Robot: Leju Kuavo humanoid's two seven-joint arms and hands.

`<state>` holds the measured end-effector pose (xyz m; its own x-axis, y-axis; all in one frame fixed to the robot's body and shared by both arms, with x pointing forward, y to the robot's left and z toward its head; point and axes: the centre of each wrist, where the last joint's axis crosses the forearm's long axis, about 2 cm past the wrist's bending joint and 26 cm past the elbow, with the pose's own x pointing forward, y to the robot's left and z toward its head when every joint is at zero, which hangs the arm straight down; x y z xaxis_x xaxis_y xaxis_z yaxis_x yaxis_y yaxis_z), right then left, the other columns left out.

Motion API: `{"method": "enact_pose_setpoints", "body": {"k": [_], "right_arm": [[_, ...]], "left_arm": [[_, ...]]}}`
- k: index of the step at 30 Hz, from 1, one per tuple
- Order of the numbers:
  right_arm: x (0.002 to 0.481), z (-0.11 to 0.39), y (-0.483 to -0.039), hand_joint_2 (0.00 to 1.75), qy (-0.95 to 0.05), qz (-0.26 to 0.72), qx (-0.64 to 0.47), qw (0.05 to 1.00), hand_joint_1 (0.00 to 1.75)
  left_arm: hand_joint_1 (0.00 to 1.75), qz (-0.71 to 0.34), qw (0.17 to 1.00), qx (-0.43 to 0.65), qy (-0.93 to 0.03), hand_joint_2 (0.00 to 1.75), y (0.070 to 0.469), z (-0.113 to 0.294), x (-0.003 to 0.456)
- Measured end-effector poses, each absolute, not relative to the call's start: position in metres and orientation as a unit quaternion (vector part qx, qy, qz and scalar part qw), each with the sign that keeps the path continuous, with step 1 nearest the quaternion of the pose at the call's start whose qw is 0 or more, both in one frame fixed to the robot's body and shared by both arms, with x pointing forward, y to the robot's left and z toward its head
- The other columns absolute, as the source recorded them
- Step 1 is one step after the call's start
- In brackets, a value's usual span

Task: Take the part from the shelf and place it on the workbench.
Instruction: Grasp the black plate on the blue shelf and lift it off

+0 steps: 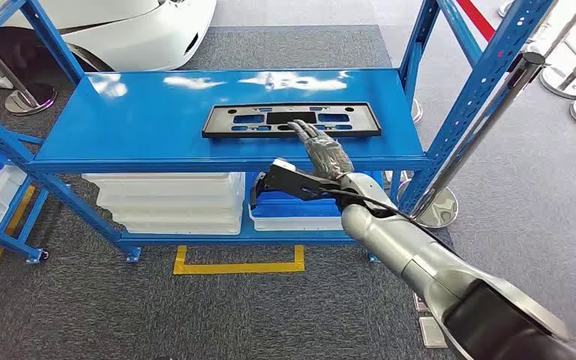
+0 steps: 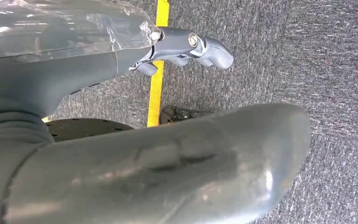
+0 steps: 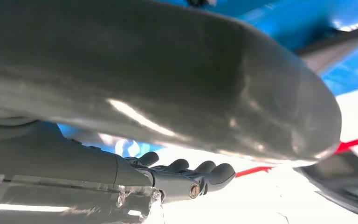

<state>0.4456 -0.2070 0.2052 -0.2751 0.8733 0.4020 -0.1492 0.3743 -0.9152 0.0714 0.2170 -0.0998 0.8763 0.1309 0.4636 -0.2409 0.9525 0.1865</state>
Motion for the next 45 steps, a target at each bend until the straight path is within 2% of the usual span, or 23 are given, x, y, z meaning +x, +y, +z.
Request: {"method": "enact_pose_setpoints", "body": {"k": [7, 13, 21, 45], "right_arm": [[0.457, 0.256, -0.168, 0.0, -0.634, 0.551, -0.319, 0.439, 0.0], [0.46, 0.277, -0.145, 0.0, -0.582, 0.621, -0.353, 0.389, 0.0], [0.467, 0.278, -0.145, 0.0, -0.483, 0.682, -0.403, 0.373, 0.0], [0.475, 0.268, -0.159, 0.0, -0.409, 0.695, -0.444, 0.391, 0.0]], "left_arm": [[0.0, 0.09, 0.961, 0.125, -0.229, 0.0, 0.214, -0.099, 0.072], [0.0, 0.091, 0.961, 0.129, -0.225, 0.0, 0.213, -0.099, 0.072], [0.0, 0.093, 0.963, 0.133, -0.216, 0.0, 0.213, -0.099, 0.071], [0.0, 0.1, 0.969, 0.12, -0.194, 0.0, 0.212, -0.099, 0.07]]}}
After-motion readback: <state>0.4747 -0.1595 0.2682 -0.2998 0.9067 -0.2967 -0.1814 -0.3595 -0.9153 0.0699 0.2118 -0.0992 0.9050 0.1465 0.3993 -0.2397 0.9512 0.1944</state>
